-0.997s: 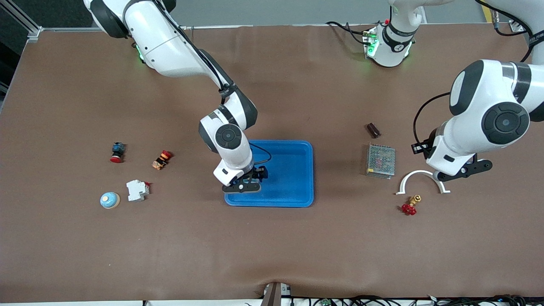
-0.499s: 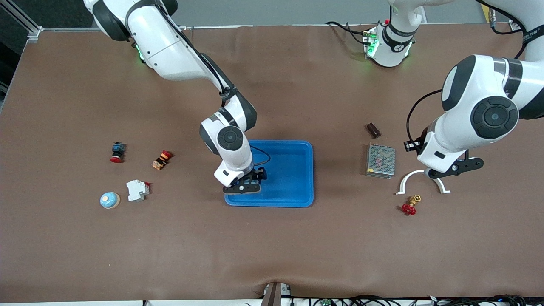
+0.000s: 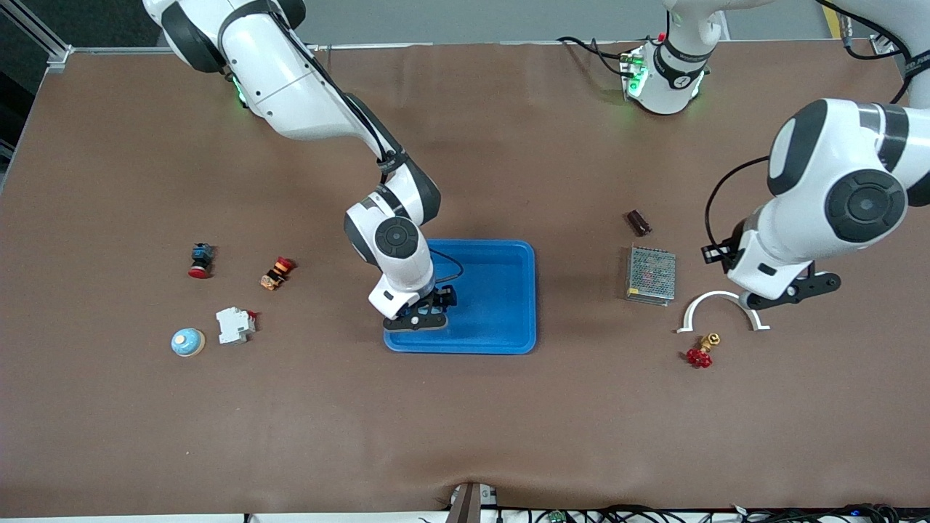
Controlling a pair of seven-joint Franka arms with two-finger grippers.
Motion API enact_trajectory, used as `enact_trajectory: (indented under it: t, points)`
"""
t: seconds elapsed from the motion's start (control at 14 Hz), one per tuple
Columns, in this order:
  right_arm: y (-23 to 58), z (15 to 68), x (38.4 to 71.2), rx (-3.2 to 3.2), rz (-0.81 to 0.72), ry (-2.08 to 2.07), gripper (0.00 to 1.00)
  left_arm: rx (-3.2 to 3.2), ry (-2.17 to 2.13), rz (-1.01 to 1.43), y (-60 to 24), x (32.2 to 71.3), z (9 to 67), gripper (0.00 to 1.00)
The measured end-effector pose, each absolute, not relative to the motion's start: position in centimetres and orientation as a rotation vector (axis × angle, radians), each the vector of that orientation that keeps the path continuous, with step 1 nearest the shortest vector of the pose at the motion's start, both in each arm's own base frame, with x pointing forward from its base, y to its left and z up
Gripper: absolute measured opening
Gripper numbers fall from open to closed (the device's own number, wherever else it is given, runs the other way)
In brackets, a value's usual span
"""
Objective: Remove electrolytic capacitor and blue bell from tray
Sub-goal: 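Place the capacitor inside the white arc while the right gripper carries the bell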
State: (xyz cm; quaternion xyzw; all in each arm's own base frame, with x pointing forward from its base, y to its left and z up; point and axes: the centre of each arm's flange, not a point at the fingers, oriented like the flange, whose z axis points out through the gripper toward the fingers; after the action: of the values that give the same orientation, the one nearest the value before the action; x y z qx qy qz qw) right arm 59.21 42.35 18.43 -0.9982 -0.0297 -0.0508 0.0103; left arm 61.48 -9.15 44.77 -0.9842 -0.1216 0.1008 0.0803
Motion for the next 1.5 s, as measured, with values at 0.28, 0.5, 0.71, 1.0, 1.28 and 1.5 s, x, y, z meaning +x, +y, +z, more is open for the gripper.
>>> enact_trajectory:
  t: [0.28,0.5,0.71,1.0,1.28,1.5]
  points:
    - [42.4,18.4,59.2,-3.116,-0.158,-0.093,0.94,-2.973,-0.428,0.297,-5.1,63.7,40.4,0.35]
    - [42.4,18.4,59.2,-3.115,-0.159,-0.093,0.76,-2.966,-0.451,0.269,-2.5,65.3,36.0,0.35]
    - [42.4,18.5,59.3,-3.114,-0.162,-0.093,0.65,-2.975,-0.473,0.224,-0.2,66.6,32.1,0.35]
    - [42.4,18.9,59.4,-3.110,-0.172,-0.092,0.65,-2.955,-0.448,0.184,2.2,67.6,27.2,0.35]
    - [42.4,23.6,60.0,-3.132,-0.153,-0.125,0.65,-2.986,-0.458,0.135,3.3,68.2,23.4,0.35]
    - [40.5,31.3,60.1,-3.173,-0.093,-0.245,0.65,-2.980,-0.457,0.131,4.3,68.2,22.0,0.35]
